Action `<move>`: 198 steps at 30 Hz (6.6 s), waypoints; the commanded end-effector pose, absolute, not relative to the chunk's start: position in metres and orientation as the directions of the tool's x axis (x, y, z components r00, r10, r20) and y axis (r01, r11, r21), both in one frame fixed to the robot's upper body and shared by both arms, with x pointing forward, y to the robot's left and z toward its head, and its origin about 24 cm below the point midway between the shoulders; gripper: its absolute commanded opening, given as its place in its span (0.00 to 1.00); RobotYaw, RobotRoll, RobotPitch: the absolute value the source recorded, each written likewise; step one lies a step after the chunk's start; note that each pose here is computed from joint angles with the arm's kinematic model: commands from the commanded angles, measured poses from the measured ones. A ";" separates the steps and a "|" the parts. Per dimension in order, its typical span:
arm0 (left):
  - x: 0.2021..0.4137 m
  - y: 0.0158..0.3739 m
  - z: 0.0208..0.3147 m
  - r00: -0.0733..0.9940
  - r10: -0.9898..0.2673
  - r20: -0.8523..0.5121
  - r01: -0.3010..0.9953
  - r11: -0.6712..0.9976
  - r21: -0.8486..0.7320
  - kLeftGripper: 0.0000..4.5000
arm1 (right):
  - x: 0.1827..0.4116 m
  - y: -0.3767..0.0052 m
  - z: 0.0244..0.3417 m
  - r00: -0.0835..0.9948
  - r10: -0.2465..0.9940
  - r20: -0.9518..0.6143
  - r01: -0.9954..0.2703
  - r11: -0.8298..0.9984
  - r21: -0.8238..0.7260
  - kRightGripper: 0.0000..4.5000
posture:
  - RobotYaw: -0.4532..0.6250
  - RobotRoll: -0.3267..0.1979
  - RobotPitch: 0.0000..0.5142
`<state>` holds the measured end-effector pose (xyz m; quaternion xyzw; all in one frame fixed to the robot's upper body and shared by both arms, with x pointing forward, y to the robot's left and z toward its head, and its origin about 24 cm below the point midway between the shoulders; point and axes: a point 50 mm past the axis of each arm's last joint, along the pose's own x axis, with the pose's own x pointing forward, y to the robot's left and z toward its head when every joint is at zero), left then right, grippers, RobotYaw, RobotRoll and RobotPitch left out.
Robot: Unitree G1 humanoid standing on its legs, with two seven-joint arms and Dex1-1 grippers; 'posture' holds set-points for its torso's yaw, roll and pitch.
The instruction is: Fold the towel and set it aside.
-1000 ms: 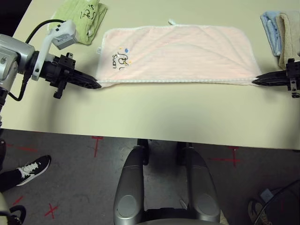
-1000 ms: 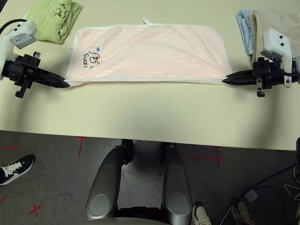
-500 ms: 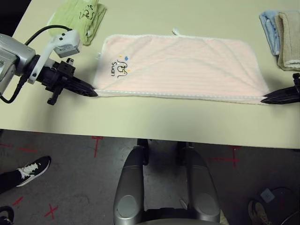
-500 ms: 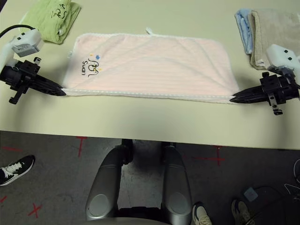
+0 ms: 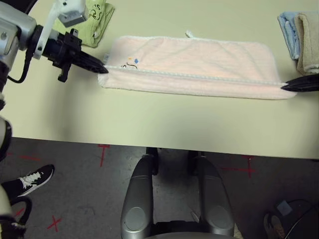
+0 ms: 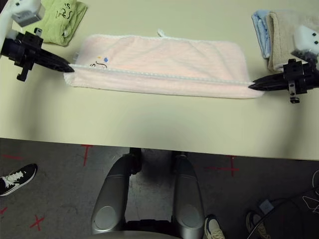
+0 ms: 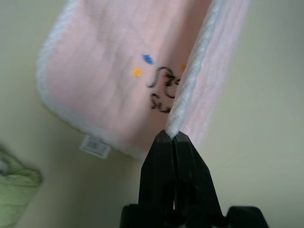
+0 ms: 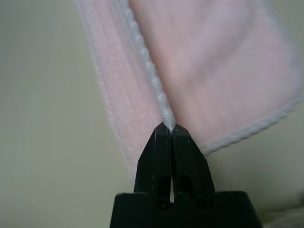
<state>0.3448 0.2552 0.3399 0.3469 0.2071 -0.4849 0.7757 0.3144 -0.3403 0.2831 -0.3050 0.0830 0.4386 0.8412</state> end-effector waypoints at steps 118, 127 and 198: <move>0.364 0.203 0.265 0.196 -0.968 -0.155 0.913 0.122 0.389 0.99 | 0.295 -0.329 0.212 0.899 0.438 -0.002 -0.247 0.511 0.824 1.00 | 0.42 0.62 0.85; 0.364 0.203 0.265 0.198 -0.965 -0.169 0.914 0.120 0.388 0.99 | 0.312 -0.313 0.201 0.898 0.441 -0.002 -0.245 0.504 0.828 1.00 | 0.43 0.62 0.87; 0.371 0.200 0.265 0.281 -0.953 -0.110 0.853 0.196 0.484 1.00 | 0.323 -0.206 0.257 0.602 0.796 -0.063 -0.794 0.605 0.064 0.00 | 0.43 0.62 0.83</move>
